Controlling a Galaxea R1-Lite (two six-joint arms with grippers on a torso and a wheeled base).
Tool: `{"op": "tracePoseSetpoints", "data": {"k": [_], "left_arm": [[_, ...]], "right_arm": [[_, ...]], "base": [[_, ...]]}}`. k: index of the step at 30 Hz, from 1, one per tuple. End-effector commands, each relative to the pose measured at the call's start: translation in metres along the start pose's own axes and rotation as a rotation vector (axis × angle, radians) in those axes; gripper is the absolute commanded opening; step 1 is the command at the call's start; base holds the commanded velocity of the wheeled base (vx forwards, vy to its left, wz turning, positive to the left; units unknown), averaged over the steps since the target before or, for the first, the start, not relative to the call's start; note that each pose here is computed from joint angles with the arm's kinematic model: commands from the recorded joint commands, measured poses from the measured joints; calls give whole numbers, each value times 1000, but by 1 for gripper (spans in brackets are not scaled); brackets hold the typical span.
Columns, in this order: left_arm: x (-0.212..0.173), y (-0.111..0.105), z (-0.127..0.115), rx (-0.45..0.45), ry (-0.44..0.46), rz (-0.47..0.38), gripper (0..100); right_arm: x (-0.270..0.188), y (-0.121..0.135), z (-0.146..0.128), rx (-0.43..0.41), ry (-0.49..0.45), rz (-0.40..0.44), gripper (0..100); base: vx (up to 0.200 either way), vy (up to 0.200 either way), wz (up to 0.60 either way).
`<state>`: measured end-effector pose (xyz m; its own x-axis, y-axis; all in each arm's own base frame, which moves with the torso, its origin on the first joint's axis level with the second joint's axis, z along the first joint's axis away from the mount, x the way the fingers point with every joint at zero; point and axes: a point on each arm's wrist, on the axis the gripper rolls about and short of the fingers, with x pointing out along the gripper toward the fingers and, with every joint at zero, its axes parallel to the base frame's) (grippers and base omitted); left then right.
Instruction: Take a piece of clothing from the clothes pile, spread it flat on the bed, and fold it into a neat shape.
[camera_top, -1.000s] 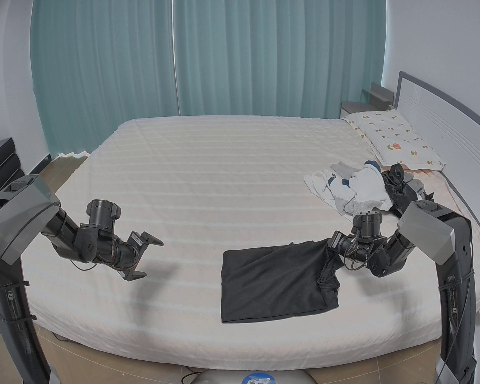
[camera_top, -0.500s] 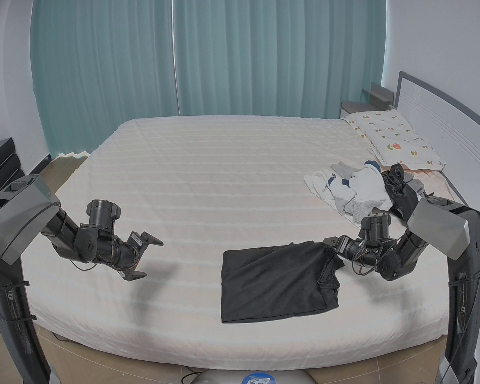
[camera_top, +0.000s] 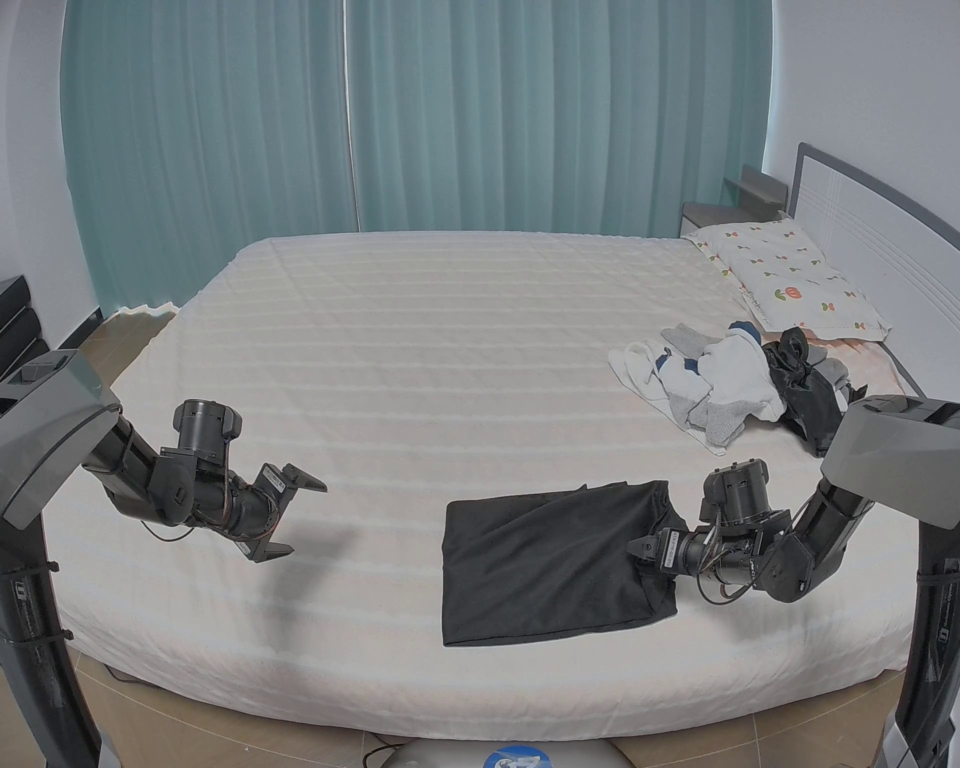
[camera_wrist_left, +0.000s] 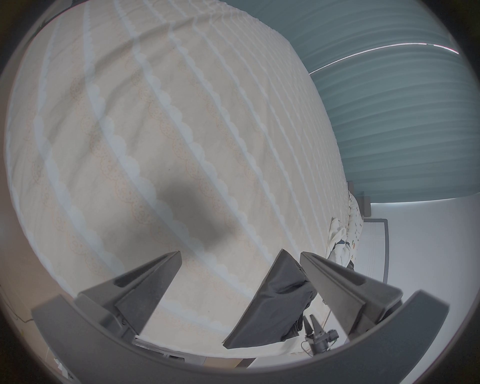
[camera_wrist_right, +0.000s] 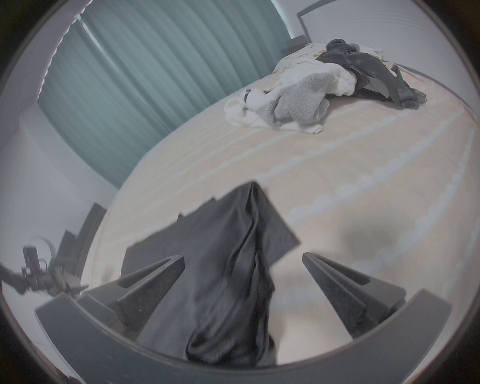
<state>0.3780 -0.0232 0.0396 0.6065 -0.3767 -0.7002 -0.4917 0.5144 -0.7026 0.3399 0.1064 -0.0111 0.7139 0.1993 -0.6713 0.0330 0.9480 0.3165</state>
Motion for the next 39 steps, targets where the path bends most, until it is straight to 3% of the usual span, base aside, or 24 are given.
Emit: {"op": "tracePoseSetpoints", "data": {"k": [1, 2, 3, 20, 21, 27, 32, 39], "left_arm": [[0, 0, 0, -1, 0, 0, 100], [1, 0, 0, -1, 2, 1, 100], [0, 0, 0, -1, -2, -1, 100], [0, 0, 0, -1, 0, 0, 100], [0, 0, 0, -1, 0, 0, 100], [0, 0, 0, -1, 0, 0, 100], [0, 0, 0, -1, 0, 0, 100], [0, 0, 0, -1, 0, -2, 100]], "right_arm": [[-3, 8, -3, -19, 12, 11, 100], [0, 6, -8, -45, 36, 0, 100], [2, 6, -11, -63, 44, -6, 0], [-25, -15, -21, -46, 77, -64, 0], [-24, -16, -22, -45, 79, -64, 100], [-29, -23, -29, -36, 71, -67, 100], [-30, -26, -15, -15, -37, -38, 100], [-29, -8, -7, -40, -82, 4, 100]], "base": [[0, 0, 0], [0, 0, 0], [0, 0, 0], [0, 0, 0], [0, 0, 0], [0, 0, 0], [0, 0, 0], [0, 0, 0]]}}
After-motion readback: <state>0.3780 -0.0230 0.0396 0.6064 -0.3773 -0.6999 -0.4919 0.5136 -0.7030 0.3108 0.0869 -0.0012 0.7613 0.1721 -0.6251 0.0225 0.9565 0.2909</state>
